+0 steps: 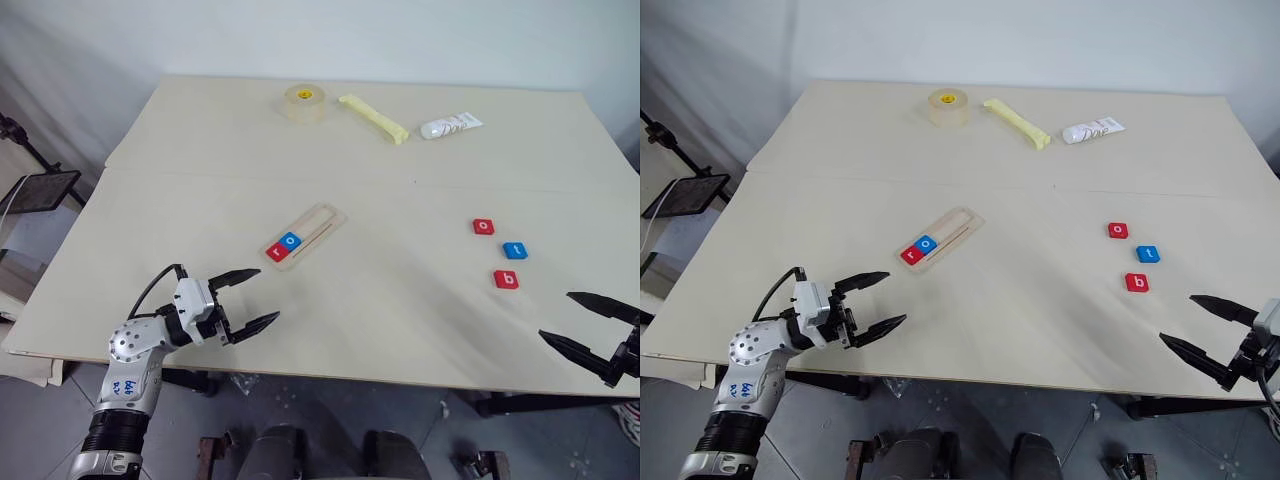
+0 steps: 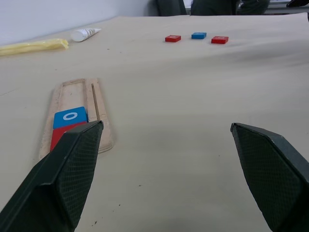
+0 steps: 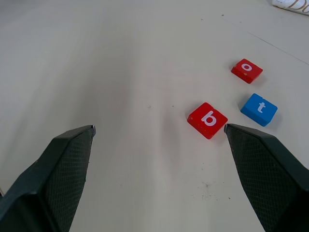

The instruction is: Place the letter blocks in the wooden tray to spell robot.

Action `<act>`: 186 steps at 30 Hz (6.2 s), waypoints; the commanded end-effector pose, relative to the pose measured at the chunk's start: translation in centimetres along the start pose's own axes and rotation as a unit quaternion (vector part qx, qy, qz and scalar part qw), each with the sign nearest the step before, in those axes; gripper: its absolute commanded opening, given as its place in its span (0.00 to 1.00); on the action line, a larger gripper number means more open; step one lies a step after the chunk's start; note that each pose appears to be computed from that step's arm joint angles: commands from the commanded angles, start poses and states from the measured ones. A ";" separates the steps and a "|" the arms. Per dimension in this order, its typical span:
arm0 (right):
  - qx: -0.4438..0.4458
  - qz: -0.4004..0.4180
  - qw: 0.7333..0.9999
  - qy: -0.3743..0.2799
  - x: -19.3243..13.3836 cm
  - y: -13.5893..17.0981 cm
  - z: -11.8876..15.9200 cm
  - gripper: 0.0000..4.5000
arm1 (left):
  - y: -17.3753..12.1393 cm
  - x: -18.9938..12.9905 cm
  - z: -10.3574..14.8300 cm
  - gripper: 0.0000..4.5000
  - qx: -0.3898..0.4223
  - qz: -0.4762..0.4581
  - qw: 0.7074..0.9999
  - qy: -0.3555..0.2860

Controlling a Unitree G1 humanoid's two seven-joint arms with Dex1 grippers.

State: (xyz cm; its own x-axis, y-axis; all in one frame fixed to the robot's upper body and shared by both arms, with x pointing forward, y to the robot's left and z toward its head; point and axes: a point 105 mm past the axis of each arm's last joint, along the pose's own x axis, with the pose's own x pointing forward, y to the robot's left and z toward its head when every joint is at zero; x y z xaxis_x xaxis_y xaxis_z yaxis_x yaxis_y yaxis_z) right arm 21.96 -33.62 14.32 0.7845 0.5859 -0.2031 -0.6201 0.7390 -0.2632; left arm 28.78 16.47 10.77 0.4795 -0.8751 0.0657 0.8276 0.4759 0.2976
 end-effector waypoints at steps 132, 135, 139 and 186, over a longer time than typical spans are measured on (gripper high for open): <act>-0.037 0.065 0.996 -0.050 1.9 4.2 3.5 1.00 | -3.9 19.8 5.9 0.76 0.152 -0.239 0.909 0.306; -0.033 0.055 0.997 -0.048 1.5 4.5 3.3 1.00 | -4.3 19.9 5.2 0.76 0.158 -0.247 0.903 0.315; -0.028 0.039 0.998 -0.045 0.9 5.1 3.0 1.00 | -5.1 20.2 4.4 0.76 0.165 -0.262 0.895 0.320; -0.041 0.035 0.998 -0.024 1.7 2.5 4.6 1.00 | 7.6 13.6 17.0 0.99 0.122 -0.066 0.988 -0.070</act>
State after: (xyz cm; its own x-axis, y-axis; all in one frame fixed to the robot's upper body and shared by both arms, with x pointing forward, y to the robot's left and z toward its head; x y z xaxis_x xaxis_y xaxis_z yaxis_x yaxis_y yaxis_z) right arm 21.57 -29.12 17.21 0.7373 0.6518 -0.1777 -0.6702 0.6724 -0.3143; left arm 36.19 6.49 28.64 0.2721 -0.9587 0.0825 0.8135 0.2749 0.5125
